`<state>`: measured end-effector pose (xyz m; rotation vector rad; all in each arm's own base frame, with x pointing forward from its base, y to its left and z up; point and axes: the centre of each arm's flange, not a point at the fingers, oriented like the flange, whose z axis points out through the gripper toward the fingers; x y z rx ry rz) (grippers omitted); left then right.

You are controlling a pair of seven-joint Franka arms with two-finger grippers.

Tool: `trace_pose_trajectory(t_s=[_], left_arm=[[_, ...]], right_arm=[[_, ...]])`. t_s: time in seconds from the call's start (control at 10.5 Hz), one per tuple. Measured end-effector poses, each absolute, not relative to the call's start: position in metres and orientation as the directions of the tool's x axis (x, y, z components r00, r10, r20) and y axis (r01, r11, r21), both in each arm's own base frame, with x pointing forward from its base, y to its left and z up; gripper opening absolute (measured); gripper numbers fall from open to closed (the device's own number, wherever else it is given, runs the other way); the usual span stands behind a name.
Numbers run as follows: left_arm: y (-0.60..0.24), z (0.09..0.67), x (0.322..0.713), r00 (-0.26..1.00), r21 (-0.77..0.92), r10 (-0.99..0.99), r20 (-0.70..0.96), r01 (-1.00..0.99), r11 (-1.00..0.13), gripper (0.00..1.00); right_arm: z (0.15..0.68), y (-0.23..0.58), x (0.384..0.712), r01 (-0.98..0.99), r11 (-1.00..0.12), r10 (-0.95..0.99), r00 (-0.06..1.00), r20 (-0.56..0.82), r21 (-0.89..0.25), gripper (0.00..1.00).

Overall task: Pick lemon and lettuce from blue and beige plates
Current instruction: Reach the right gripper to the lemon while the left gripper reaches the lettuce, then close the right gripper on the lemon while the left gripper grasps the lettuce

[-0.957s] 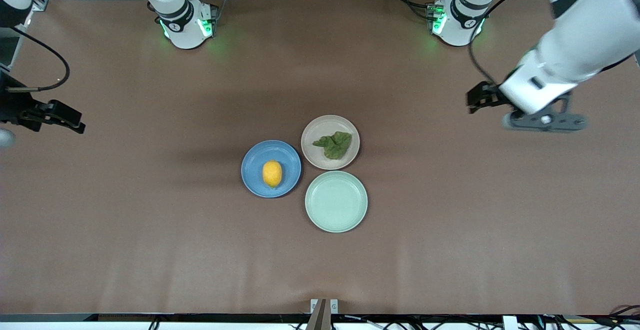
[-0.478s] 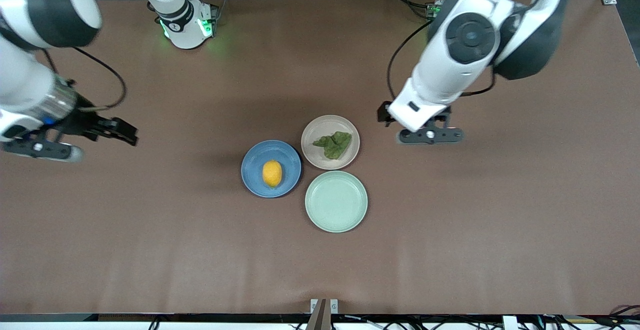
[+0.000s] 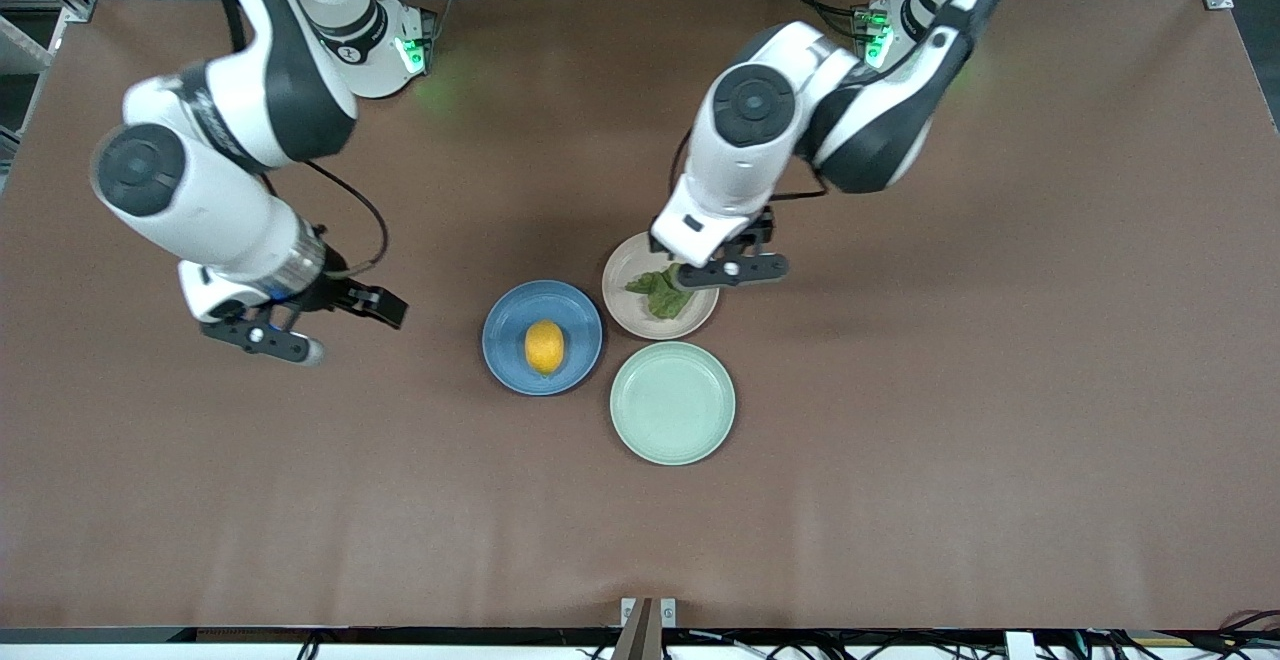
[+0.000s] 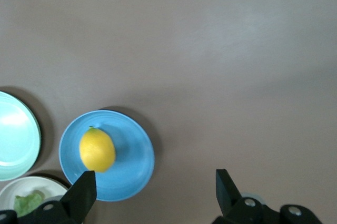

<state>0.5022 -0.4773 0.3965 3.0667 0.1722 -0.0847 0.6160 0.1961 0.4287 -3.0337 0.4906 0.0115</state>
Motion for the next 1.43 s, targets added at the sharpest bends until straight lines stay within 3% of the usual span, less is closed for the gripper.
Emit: trace_pose_trajectory(t_s=[0.38,0.86,1.34,1.43], left_arm=[[-0.515,0.308,0.494,0.997,0.060,0.080,-0.021,0.082,-0.995,1.00],[-0.511,0.232,0.494,1.000,-0.034,0.005,-0.024,0.004,-0.999,1.00],[-0.523,0.187,0.475,0.998,-0.043,-0.030,-0.051,-0.033,-0.999,1.00],[-0.524,0.182,0.473,0.998,-0.047,-0.035,-0.056,-0.037,-0.998,1.00]], right_arm=[[0.345,0.259,0.618,-0.354,-0.930,-0.352,0.935,-0.046,-0.096,1.00],[0.246,0.333,0.593,-0.395,-0.918,-0.395,0.918,0.011,-0.029,1.00],[0.204,0.362,0.570,-0.390,-0.920,-0.390,0.920,0.029,0.027,0.98],[0.197,0.364,0.568,-0.381,-0.924,-0.380,0.924,0.035,0.036,0.91]])
